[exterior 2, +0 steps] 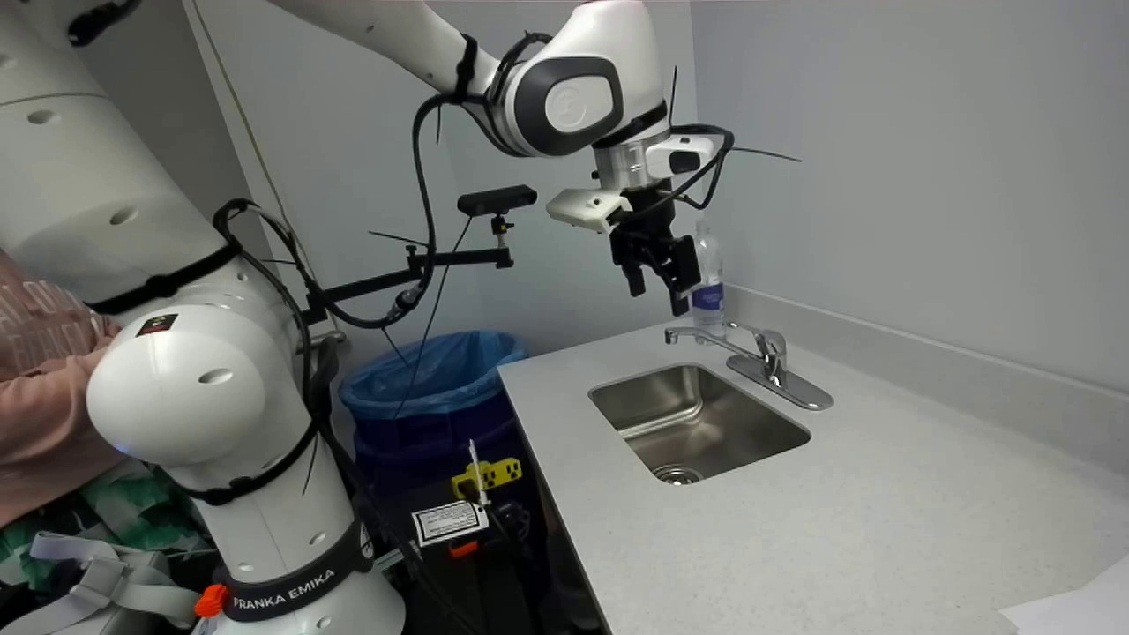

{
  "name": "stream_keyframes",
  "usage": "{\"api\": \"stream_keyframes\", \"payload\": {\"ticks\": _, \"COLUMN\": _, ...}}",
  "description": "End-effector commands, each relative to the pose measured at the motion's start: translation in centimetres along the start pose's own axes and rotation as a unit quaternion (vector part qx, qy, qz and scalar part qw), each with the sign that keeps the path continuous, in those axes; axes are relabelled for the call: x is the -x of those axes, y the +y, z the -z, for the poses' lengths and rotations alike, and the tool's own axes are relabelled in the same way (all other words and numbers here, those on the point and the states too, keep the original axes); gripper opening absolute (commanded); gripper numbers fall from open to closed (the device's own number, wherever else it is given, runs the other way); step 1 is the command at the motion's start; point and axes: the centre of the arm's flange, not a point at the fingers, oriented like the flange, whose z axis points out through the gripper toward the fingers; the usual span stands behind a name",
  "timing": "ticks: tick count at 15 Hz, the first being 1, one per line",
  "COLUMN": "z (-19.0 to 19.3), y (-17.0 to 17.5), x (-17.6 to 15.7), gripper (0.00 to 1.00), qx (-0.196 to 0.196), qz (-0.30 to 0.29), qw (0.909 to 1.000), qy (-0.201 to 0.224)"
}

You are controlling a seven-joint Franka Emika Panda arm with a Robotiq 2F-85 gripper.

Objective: Move the tap nozzle to the right

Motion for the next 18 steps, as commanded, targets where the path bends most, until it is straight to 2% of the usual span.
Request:
{"api": "stream_keyframes", "payload": {"ticks": 1, "z": -1.8, "y": -1.6, "x": -1.5, "gripper": 1.0, "qx": -0.015, "qz": 0.032, "qw": 0.9994, "qy": -0.007}}
{"api": "stream_keyframes", "payload": {"ticks": 4, "z": -2.9, "y": -2.5, "x": -1.7, "gripper": 1.0, "qx": -0.013, "qz": 0.04, "qw": 0.999, "qy": -0.015}}
{"api": "stream_keyframes", "payload": {"ticks": 5, "z": -2.3, "y": -2.1, "x": -0.5, "gripper": 1.0, "qx": -0.001, "qz": 0.029, "qw": 0.9994, "qy": -0.018}}
{"api": "stream_keyframes", "payload": {"ticks": 18, "z": -2.9, "y": -2.4, "x": -0.9, "gripper": 1.0, "qx": -0.002, "qz": 0.032, "qw": 0.9992, "qy": -0.023}}
